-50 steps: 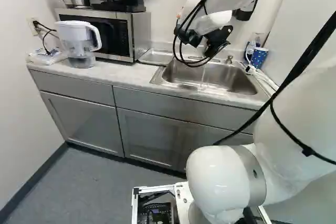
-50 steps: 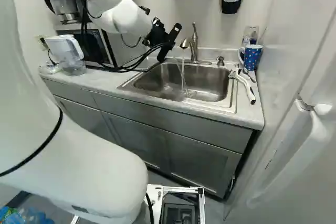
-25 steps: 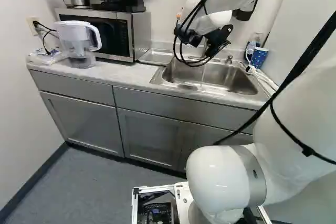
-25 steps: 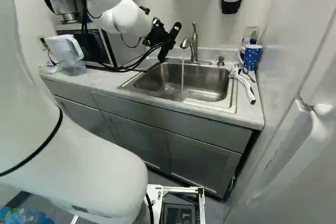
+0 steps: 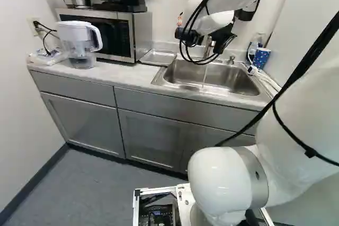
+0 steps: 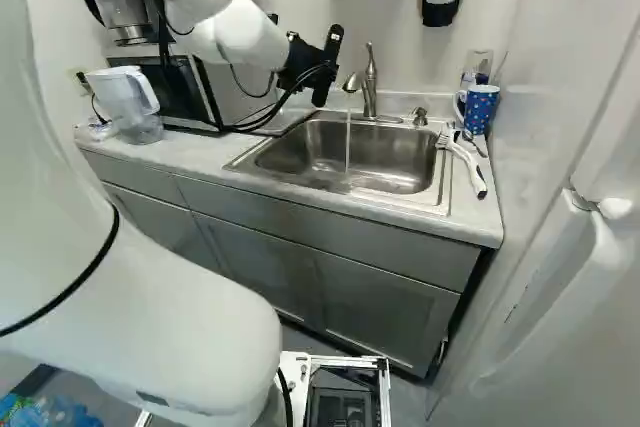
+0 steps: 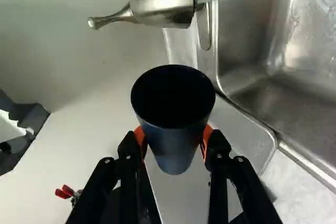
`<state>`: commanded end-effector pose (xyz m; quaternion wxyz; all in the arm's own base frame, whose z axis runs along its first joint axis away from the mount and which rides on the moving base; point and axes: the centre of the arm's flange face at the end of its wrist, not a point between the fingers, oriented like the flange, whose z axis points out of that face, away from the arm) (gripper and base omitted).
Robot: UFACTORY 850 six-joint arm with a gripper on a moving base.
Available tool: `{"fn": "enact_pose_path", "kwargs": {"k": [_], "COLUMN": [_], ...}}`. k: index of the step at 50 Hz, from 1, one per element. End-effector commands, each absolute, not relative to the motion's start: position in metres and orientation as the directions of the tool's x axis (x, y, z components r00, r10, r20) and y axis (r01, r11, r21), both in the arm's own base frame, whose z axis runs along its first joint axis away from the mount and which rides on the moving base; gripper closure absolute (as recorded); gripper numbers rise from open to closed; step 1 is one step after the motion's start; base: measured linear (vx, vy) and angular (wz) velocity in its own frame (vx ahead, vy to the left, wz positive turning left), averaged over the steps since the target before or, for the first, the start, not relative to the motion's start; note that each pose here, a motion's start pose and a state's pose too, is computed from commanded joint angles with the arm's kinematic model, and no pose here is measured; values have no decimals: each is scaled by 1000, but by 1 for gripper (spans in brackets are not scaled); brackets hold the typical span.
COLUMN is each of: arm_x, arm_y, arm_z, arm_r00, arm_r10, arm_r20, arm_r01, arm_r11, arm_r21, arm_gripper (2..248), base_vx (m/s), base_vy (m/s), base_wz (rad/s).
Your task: Rinse the cup and place it in the tray
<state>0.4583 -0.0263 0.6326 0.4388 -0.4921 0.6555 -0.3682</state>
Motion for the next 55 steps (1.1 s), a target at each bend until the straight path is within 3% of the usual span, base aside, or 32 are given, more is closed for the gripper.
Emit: {"fn": "enact_pose_path", "kwargs": {"k": [27, 55], "arm_x": [458, 458], "arm_y": [-26, -26], "arm_z": [633, 633], "arm_r00": [-35, 67], "arm_r10": [-998, -945], "arm_r20": [52, 321], "arm_r01": [-346, -341], "arm_r11": [-36, -324], "arm_r21": [-938, -882], "arm_gripper": [129, 129], "base_vx": [0, 0], "base_vy": [0, 0], "base_wz": [0, 0]}}
